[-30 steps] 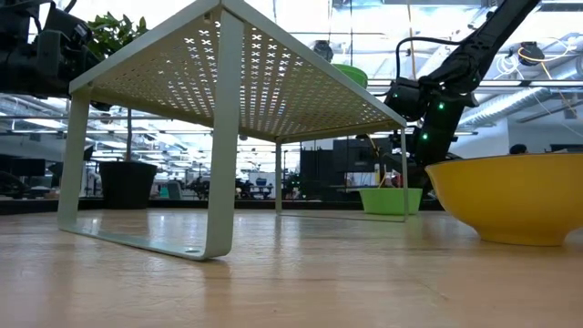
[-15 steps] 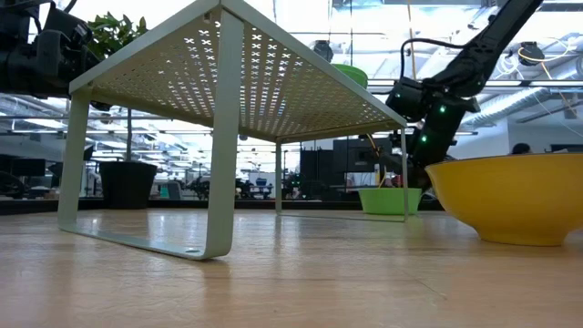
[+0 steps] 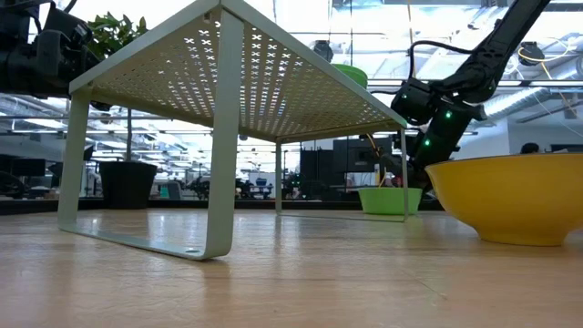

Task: Pick & Place Mini bowls
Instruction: Stack the green bowl on the green bowl on the shelf

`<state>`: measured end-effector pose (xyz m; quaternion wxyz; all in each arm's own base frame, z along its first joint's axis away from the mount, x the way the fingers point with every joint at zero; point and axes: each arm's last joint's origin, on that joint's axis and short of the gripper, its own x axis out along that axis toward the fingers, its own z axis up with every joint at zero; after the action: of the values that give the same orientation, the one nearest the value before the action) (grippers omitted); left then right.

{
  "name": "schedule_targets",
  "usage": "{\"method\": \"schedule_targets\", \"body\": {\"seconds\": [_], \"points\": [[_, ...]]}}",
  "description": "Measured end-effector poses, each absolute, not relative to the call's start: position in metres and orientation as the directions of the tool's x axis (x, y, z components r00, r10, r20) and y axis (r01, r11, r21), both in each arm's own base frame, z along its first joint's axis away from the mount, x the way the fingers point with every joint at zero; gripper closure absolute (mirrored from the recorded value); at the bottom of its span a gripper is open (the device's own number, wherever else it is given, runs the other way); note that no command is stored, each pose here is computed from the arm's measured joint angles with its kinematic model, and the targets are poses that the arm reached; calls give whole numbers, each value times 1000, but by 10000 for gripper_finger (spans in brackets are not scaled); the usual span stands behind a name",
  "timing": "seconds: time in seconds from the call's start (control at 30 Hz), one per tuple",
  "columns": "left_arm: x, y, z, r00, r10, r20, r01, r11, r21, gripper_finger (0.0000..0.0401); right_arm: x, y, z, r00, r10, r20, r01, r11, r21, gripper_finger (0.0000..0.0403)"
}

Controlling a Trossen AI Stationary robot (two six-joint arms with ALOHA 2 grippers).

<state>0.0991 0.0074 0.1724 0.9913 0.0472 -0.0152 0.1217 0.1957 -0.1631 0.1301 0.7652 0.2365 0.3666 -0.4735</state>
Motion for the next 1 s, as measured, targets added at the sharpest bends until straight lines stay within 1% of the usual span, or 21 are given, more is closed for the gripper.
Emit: {"method": "schedule_targets", "body": {"seconds": [0.8, 1.0], "points": [[99, 7, 172, 970, 240, 41, -243, 966, 90, 219, 195, -163, 129, 279, -547, -789, 898, 441, 12, 380], [99, 7, 172, 970, 240, 41, -242, 966, 90, 219, 197, -164, 130, 304, -560, -770, 890, 455, 21, 381]]}}
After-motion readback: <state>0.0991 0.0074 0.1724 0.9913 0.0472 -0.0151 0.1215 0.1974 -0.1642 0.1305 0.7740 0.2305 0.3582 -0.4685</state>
